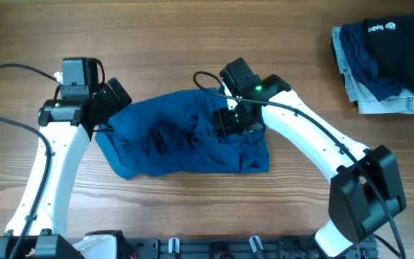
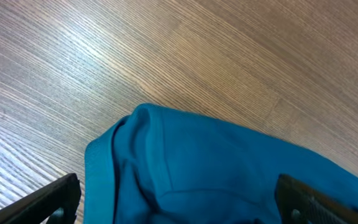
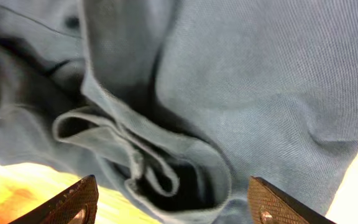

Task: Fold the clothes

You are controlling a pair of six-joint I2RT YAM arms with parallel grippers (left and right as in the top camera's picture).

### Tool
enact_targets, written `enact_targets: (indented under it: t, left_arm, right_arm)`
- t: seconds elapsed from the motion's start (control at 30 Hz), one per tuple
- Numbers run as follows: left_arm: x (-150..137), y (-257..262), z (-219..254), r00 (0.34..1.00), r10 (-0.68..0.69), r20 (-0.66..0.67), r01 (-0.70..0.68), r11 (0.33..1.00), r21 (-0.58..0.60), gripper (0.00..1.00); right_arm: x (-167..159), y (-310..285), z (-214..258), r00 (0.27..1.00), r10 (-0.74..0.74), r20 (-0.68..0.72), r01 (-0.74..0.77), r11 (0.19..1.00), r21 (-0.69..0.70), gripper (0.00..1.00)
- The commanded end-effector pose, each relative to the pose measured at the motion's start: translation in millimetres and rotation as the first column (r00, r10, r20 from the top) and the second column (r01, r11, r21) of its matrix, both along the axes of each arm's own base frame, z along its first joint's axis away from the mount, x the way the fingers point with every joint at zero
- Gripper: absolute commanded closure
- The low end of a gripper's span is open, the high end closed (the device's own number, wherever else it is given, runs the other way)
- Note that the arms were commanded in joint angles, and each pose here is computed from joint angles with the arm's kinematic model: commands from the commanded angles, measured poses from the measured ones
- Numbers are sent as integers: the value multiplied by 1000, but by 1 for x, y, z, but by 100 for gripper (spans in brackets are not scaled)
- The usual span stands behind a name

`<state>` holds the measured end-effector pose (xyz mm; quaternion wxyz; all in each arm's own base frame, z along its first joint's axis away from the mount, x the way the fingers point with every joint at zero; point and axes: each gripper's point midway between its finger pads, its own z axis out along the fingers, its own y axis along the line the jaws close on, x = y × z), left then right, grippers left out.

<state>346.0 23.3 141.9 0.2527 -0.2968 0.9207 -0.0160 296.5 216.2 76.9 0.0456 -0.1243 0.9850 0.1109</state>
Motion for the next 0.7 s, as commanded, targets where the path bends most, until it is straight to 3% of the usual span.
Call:
enact_targets:
  t: [0.0, 0.13, 0.27, 0.3, 0.4, 0.47, 0.5, 0.67]
  left_arm:
    - [3, 5, 4, 1000, 0, 6, 0, 1000, 22, 0]
    - [3, 5, 4, 1000, 0, 6, 0, 1000, 22, 0]
    - [2, 5, 4, 1000, 0, 2, 0, 1000, 22, 0]
    - [2, 5, 4, 1000, 0, 2, 0, 1000, 22, 0]
    - [2, 5, 4, 1000, -10, 1, 10, 1000, 27, 0]
    - [2, 5, 4, 1000, -23, -2, 23, 999, 35, 0]
    - [2, 5, 4, 1000, -23, -2, 23, 999, 35, 0]
    - [2, 5, 4, 1000, -23, -1, 23, 999, 35, 0]
  right_arm:
    - [-10, -13, -16, 999, -29, -15, 28, 998, -52, 23]
    - [-11, -9, -18, 1000, 4, -15, -4, 1000, -29, 29]
    - [-14, -2, -17, 999, 20, -30, -20, 1000, 5, 59]
    - [-16, -1, -17, 999, 31, -35, -30, 999, 10, 61]
    - [-21, -2, -17, 998, 42, -55, -42, 999, 8, 61]
    - [-26, -5, -18, 996, 48, -74, -48, 999, -3, 48]
    - [-27, -6, -19, 996, 48, -78, -48, 999, -6, 48]
    - [-39, -9, -31, 992, 52, -116, -53, 999, -8, 58]
